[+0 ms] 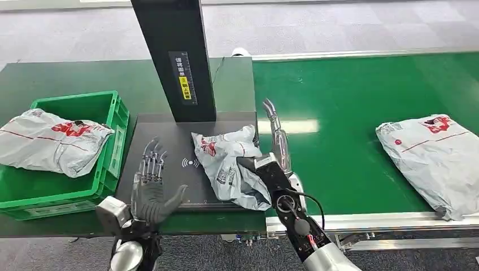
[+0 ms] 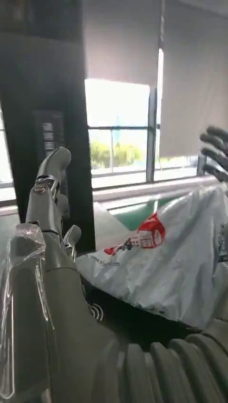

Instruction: Moved the parcel from conveyor to table for the left to box.

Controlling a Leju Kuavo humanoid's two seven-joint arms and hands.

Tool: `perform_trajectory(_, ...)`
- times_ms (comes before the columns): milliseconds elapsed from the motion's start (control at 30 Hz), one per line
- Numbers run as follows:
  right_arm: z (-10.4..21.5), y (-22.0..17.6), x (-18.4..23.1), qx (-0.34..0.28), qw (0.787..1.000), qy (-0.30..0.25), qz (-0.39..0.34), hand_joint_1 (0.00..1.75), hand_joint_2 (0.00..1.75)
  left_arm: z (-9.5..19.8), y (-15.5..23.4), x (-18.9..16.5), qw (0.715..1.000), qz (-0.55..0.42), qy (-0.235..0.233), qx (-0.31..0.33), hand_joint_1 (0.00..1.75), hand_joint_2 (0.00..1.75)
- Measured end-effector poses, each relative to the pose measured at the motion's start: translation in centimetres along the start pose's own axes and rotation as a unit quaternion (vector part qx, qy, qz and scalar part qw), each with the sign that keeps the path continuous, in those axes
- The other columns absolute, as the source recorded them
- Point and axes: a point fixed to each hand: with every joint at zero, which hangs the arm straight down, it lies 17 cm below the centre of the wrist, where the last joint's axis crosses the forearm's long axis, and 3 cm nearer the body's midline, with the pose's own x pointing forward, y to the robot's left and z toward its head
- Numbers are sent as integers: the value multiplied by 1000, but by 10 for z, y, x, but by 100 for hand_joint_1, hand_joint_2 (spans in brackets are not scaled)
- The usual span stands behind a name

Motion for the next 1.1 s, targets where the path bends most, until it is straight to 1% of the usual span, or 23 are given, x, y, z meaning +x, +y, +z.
perform_trajectory(100, 0, 4, -1, 9, 1000, 4, -10, 0, 175, -11, -25, -23, 991, -113, 42, -51, 0, 175)
perform_trajectory(167, 1, 7, -1, 14, 1000, 7, -12, 0, 175, -13, -35, -31, 984, -156, 51, -71, 0, 175)
perform_trajectory(267, 1, 9, 0, 17, 1000, 6, -12, 0, 175, -17, -47, -36, 979, -172, 55, -89, 0, 175)
perform_trajectory(433, 1, 10, 0, 18, 1000, 6, -12, 0, 175, -19, -55, -40, 977, -176, 57, -102, 0, 175)
perform_trajectory(500, 1, 10, 0, 19, 1000, 6, -12, 0, 175, -20, -56, -43, 974, -193, 58, -107, 0, 175)
perform_trajectory(600, 2, 12, -1, 25, 1000, 9, -15, 0, 175, -29, -65, -46, 958, -252, 51, -124, 0, 175)
perform_trajectory(733, 2, 16, 1, 31, 999, 10, -21, 0, 175, -40, -83, -55, 937, -308, 56, -157, 0, 175)
perform_trajectory(900, 1, 16, 1, 31, 999, 10, -21, 0, 175, -41, -84, -56, 935, -313, 57, -158, 0, 175)
perform_trajectory(933, 0, 19, 3, 33, 999, 9, -24, 0, 175, -49, -90, -67, 913, -367, 66, -167, 0, 175)
perform_trajectory(967, 0, 18, 2, 32, 999, 11, -24, 0, 175, -54, -93, -73, 908, -376, 73, -170, 0, 175)
perform_trajectory(1100, 0, 18, 1, 31, 999, 12, -24, 0, 175, -58, -94, -76, 903, -387, 75, -172, 0, 175)
